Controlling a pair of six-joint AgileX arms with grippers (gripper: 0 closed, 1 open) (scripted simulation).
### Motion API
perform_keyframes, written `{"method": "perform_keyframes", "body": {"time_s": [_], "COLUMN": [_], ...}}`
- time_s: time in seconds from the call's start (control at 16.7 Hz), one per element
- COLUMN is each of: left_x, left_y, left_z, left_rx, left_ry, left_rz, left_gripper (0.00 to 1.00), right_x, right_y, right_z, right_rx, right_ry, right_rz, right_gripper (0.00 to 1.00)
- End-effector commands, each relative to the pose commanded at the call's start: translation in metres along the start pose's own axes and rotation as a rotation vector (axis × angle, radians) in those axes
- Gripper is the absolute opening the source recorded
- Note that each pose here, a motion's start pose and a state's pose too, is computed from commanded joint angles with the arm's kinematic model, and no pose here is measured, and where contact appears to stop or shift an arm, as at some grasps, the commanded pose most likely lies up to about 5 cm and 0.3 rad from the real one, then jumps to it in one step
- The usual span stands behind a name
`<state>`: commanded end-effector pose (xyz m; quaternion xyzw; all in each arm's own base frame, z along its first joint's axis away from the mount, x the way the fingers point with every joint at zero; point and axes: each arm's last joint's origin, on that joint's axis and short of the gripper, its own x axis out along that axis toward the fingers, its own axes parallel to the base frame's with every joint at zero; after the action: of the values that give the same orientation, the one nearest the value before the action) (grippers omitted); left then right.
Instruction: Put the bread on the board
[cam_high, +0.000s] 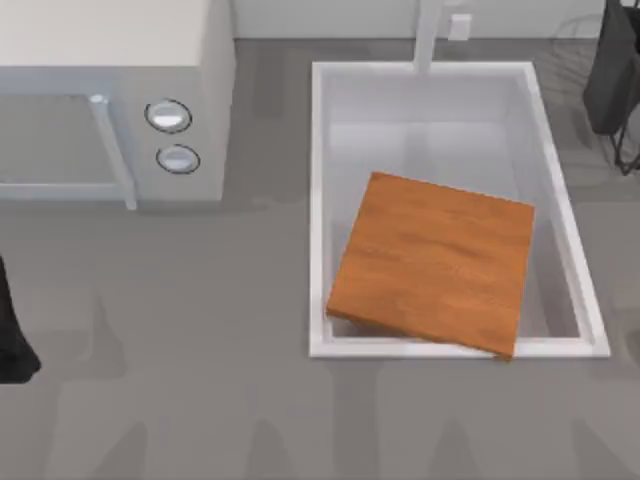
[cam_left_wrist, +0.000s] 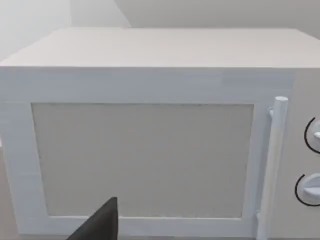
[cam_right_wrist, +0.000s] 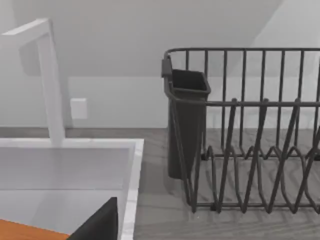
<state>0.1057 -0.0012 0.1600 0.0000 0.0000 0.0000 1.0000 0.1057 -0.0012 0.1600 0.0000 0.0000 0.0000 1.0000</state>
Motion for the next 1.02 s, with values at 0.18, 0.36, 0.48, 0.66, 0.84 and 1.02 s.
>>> {"method": "perform_keyframes", "body": {"time_s": [0.18,0.36,0.48,0.66,0.84,1.02], "left_x": [0.000,0.000,0.000,0.000,0.000,0.000], "left_y": [0.000,0.000,0.000,0.000,0.000,0.000], "left_z": [0.000,0.000,0.000,0.000,0.000,0.000], "left_rx": [0.000,0.000,0.000,0.000,0.000,0.000], "left_ry": [0.000,0.000,0.000,0.000,0.000,0.000], "left_rz": [0.000,0.000,0.000,0.000,0.000,0.000], "left_gripper": [1.00,1.00,1.00,1.00,1.00,1.00], "right_x": [0.000,0.002,0.007,0.026,0.062,0.105], "right_y": [0.000,-0.001,-0.002,-0.003,-0.006,-0.011], "right_z": [0.002,0.018,0.034,0.056,0.067,0.064], "right_rx": [-0.002,-0.014,-0.027,-0.048,-0.062,-0.069], "right_ry": [0.008,0.082,0.179,0.403,0.698,0.998], "right_rz": [-0.002,-0.011,-0.017,-0.020,-0.015,0.000], "right_gripper": [1.00,1.00,1.00,1.00,1.00,1.00]}}
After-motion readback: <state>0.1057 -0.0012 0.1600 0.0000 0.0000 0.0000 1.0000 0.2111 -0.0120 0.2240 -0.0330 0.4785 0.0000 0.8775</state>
